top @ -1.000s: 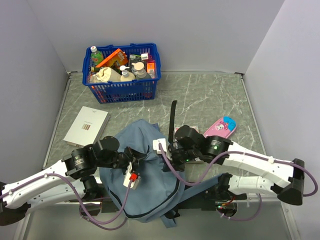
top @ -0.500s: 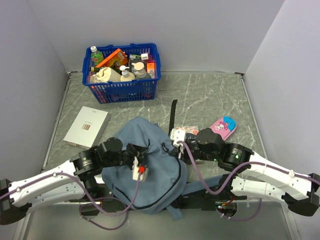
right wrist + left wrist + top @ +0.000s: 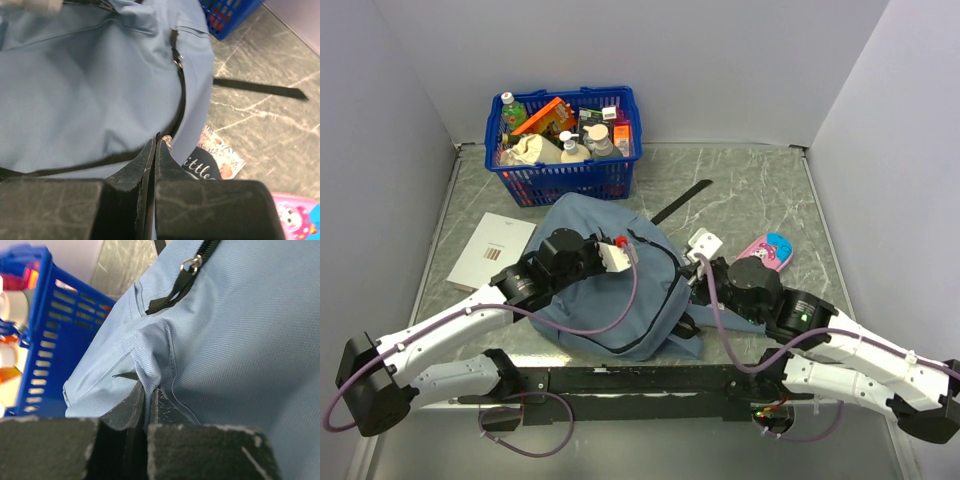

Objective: Pack the student bag
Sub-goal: Unzip the student bag at the center of the board.

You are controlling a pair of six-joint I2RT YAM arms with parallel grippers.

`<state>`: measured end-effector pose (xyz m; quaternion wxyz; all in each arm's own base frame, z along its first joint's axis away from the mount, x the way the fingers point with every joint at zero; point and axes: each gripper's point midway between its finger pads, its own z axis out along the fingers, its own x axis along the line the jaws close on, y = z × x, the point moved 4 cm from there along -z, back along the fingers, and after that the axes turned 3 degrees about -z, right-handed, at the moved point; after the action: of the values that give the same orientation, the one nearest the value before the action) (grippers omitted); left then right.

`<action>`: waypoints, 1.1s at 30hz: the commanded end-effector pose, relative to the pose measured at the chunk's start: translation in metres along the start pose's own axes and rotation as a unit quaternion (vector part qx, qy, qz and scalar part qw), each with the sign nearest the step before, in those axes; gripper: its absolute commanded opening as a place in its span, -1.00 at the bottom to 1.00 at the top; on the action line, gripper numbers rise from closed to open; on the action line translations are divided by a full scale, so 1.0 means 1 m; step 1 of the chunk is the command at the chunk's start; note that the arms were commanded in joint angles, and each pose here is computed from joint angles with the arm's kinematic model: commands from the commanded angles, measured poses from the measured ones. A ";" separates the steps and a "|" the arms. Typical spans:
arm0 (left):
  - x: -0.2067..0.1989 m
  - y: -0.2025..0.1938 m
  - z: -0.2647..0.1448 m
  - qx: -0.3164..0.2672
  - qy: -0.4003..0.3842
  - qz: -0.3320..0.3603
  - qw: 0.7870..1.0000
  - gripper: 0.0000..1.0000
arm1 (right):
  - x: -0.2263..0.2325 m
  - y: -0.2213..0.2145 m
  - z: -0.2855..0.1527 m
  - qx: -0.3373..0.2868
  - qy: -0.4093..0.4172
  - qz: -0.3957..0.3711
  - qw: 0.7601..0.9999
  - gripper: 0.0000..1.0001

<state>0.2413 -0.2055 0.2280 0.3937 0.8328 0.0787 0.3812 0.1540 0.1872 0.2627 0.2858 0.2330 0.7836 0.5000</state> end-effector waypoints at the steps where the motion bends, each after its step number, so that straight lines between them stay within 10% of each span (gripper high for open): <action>1: 0.016 0.006 -0.008 -0.005 0.045 -0.061 0.997 -0.98 | 0.002 -0.007 -0.011 -0.022 -0.005 0.058 0.998 -1.00; 9: 0.010 0.025 -0.009 -0.033 0.006 -0.108 0.994 -0.92 | 0.023 -0.020 -0.014 -0.014 0.038 0.137 0.990 -1.00; 16: -0.005 0.088 -0.049 -0.192 -0.144 0.009 0.971 0.97 | 0.008 -0.008 -0.012 -0.040 -0.009 0.147 0.988 -1.00; 25: -0.030 0.123 -0.002 -0.246 -0.273 0.047 0.929 0.93 | 0.022 0.006 -0.011 -0.107 0.049 0.138 0.983 -1.00; 33: -0.066 0.094 0.057 -0.179 -0.422 0.106 0.882 0.98 | 0.029 0.036 -0.024 -0.142 0.104 0.106 0.979 -1.00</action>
<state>0.2256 -0.3254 0.2367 0.5015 0.8408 -0.1784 0.0990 0.1282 0.1976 0.2440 0.1862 0.2714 0.7426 0.5833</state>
